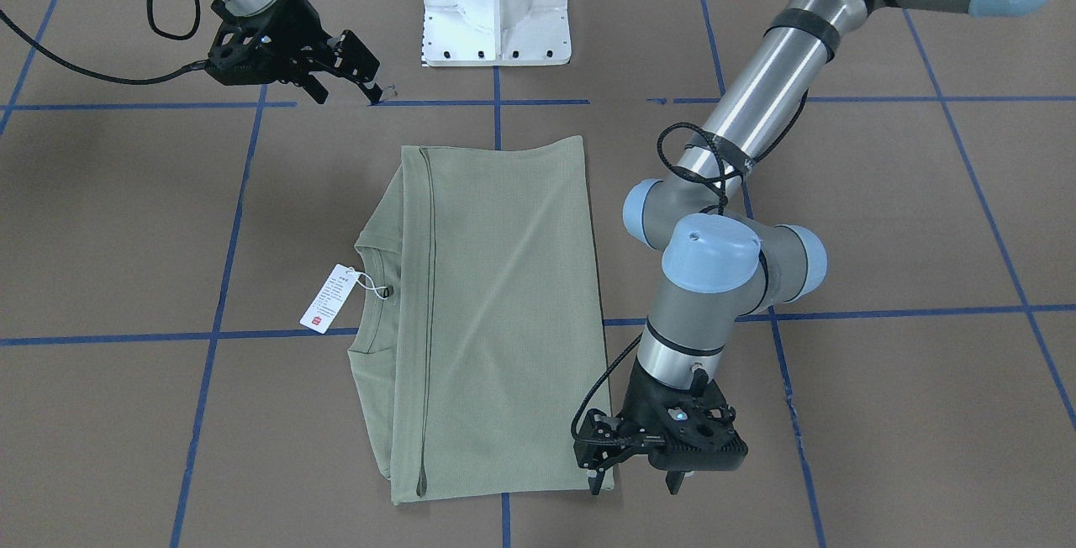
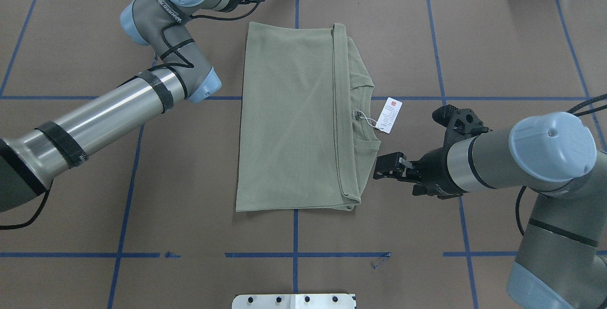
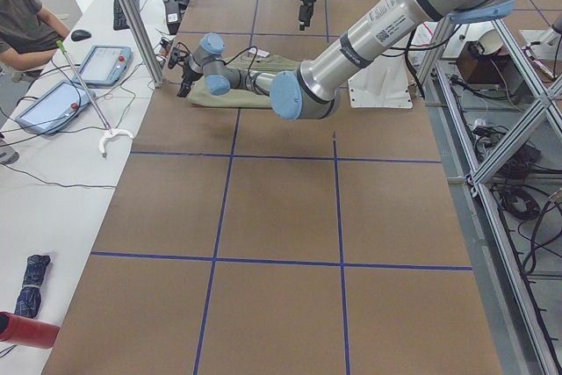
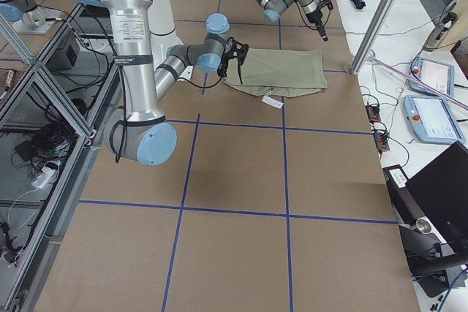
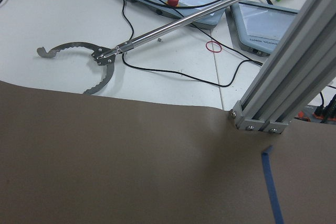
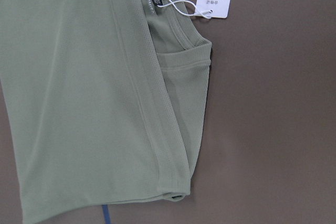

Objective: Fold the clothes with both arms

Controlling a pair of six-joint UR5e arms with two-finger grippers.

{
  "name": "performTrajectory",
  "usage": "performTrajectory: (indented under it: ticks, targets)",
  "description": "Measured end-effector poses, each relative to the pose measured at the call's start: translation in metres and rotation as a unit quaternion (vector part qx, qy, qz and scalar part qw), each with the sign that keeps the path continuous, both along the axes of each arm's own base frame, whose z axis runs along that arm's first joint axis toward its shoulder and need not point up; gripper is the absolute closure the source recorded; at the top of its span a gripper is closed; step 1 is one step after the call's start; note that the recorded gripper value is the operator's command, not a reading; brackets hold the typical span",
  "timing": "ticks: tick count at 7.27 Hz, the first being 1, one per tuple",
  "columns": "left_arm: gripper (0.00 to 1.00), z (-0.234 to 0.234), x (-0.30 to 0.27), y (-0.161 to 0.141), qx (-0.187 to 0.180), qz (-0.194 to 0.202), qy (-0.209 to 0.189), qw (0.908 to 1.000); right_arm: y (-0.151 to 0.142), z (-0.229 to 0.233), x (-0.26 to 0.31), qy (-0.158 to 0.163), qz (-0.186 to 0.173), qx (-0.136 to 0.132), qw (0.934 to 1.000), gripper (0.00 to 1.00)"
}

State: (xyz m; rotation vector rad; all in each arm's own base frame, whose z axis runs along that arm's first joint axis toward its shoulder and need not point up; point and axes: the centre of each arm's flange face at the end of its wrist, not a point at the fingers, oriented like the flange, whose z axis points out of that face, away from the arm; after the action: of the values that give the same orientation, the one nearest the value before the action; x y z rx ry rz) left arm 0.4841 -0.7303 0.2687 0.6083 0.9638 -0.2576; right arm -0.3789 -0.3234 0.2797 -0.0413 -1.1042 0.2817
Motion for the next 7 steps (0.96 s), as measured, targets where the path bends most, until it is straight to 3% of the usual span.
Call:
performTrajectory:
  ticks: [2, 5, 6, 7]
  targets:
    - [0.0, 0.011, -0.037, 0.051, -0.017, 0.049, 0.009, 0.9986, -0.012, -0.018, -0.033, 0.065, -0.024, 0.056, 0.996, 0.0]
    - [0.0, -0.033, -0.074, 0.139, -0.035, 0.084, 0.004, 0.9959, -0.04, -0.037, -0.1, 0.127, -0.076, 0.135, 0.9796, 0.0]
    - [0.0, -0.041, -0.08, 0.166, -0.036, 0.095, 0.004, 0.9948, -0.036, -0.031, -0.117, 0.15, -0.09, 0.176, 0.9687, 0.0]
    - [0.0, -0.042, -0.086, 0.183, -0.038, 0.104, 0.006, 0.9938, -0.029, -0.023, -0.135, 0.176, -0.108, 0.222, 0.953, 0.0]
